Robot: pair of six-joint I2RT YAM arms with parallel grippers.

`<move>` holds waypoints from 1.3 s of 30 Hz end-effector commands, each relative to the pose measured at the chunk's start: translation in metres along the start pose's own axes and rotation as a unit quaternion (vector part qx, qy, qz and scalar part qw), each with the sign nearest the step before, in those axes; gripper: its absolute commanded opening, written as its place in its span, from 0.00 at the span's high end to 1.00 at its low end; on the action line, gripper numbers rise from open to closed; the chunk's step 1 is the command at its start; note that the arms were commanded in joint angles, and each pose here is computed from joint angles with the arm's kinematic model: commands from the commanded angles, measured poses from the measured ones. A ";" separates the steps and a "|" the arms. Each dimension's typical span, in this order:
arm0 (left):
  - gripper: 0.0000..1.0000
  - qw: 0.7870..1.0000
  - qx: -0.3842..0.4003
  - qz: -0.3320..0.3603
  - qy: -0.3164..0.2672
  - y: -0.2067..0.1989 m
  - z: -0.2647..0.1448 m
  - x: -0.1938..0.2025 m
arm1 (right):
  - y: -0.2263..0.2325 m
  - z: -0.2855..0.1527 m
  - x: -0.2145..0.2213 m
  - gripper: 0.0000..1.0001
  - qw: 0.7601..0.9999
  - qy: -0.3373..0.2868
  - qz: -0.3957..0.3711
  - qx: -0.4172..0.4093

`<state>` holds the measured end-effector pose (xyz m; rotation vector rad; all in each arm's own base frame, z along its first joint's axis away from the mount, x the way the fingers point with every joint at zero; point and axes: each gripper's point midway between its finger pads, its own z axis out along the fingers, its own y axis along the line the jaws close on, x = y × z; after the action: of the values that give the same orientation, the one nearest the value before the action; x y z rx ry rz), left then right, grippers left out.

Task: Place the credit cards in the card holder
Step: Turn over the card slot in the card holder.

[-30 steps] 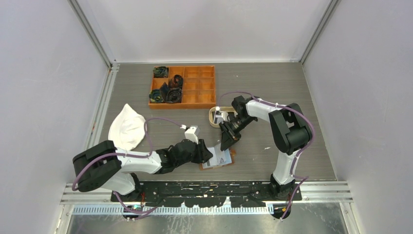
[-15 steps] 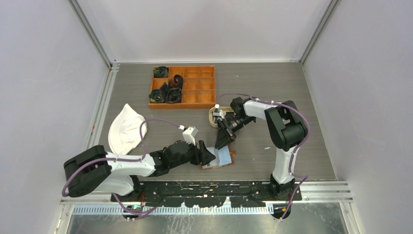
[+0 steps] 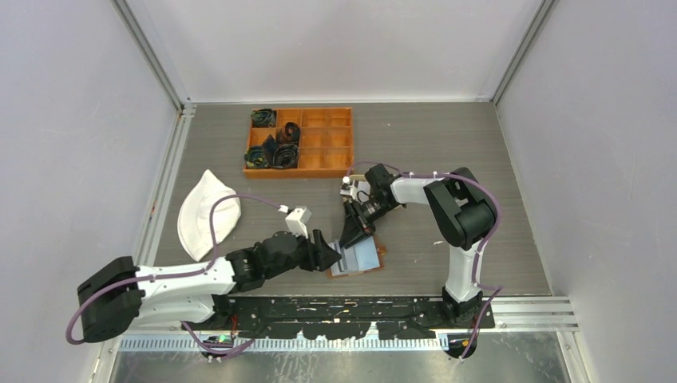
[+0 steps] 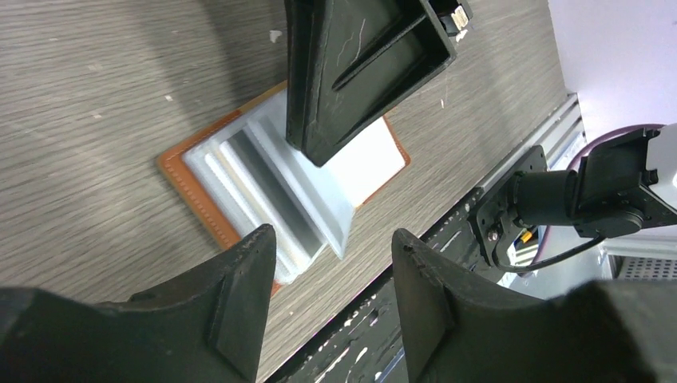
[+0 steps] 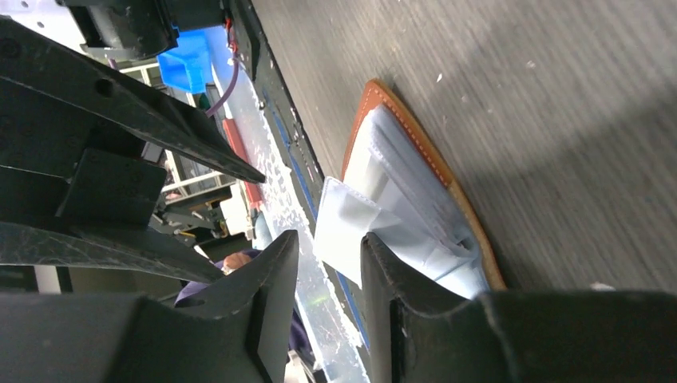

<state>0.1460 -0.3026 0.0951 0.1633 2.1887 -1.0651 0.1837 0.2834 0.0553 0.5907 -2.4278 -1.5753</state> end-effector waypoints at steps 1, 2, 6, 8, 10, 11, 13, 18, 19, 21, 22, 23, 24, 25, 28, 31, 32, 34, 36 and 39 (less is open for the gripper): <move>0.45 0.999 -0.049 0.006 -0.020 0.022 -0.016 -0.006 | 0.004 0.002 -0.017 0.63 0.999 -0.025 -0.028 0.012; 0.46 0.998 -0.051 0.006 -0.022 0.024 -0.018 -0.006 | 0.003 0.003 -0.017 0.65 0.999 -0.023 -0.030 0.016; 0.47 0.999 -0.042 0.004 -0.031 0.023 -0.020 -0.008 | -0.003 0.001 -0.018 0.73 0.997 -0.025 -0.050 0.048; 0.47 0.999 -0.019 0.001 -0.039 0.016 -0.019 -0.010 | -0.013 0.003 -0.016 0.78 0.995 -0.023 -0.059 0.078; 0.47 0.999 0.005 -0.002 -0.045 0.008 -0.017 -0.011 | -0.022 0.005 -0.013 0.81 0.992 -0.011 -0.067 0.107; 0.47 0.999 0.017 -0.004 -0.046 0.004 -0.016 -0.011 | -0.027 0.006 -0.011 0.82 0.990 -0.003 -0.069 0.124; 0.48 0.998 0.040 -0.006 -0.048 -0.006 -0.014 -0.012 | -0.031 0.011 -0.007 0.83 0.987 0.012 -0.077 0.138; 0.53 0.997 0.069 -0.008 -0.036 -0.020 -0.003 -0.009 | -0.013 0.012 -0.007 0.84 0.987 0.030 -0.106 0.119; 0.55 0.997 0.069 -0.006 -0.033 -0.021 -0.002 -0.008 | -0.005 0.008 -0.009 0.84 0.986 0.027 -0.119 0.117; 0.56 0.997 0.069 -0.003 -0.035 -0.022 0.000 -0.010 | 0.010 -0.003 -0.014 0.84 0.981 0.018 -0.153 0.119; 0.56 0.997 0.069 -0.002 -0.038 -0.022 0.000 -0.011 | 0.017 -0.010 -0.017 0.84 0.977 0.013 -0.172 0.124; 0.56 0.997 0.071 -0.002 -0.044 -0.023 -0.001 -0.014 | 0.023 -0.018 -0.020 0.83 0.974 0.004 -0.185 0.131; 0.56 0.996 0.072 -0.001 -0.050 -0.023 -0.003 -0.016 | 0.027 -0.026 -0.023 0.83 0.971 -0.007 -0.194 0.137; 0.56 0.996 0.075 0.001 -0.058 -0.024 -0.005 -0.020 | 0.031 -0.034 -0.026 0.83 0.968 -0.017 -0.205 0.142; 0.56 0.993 0.084 0.004 -0.083 -0.027 -0.015 -0.030 | 0.038 -0.060 -0.033 0.81 0.960 -0.053 -0.222 0.163; 0.49 0.990 0.088 0.004 -0.108 -0.027 -0.025 -0.039 | 0.047 -0.086 -0.041 0.80 0.941 -0.088 -0.258 0.200; 0.45 0.989 0.086 0.005 -0.117 -0.025 -0.029 -0.043 | 0.050 -0.095 -0.043 0.79 0.930 -0.101 -0.275 0.220; 0.34 0.987 0.083 0.004 -0.135 -0.023 -0.036 -0.049 | 0.057 -0.116 -0.051 0.77 0.901 -0.134 -0.312 0.269; 0.25 0.985 0.078 0.010 -0.151 -0.019 -0.041 -0.054 | 0.073 -0.144 -0.064 0.72 0.855 -0.189 -0.357 0.326; 0.20 0.982 0.075 0.034 -0.172 -0.015 -0.046 -0.061 | 0.093 -0.185 -0.083 0.31 0.781 -0.271 -0.400 0.396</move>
<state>0.1497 -0.2798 0.1524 0.1103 1.8751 -1.2027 0.2604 0.2224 0.1668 1.4450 -3.1954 -1.1517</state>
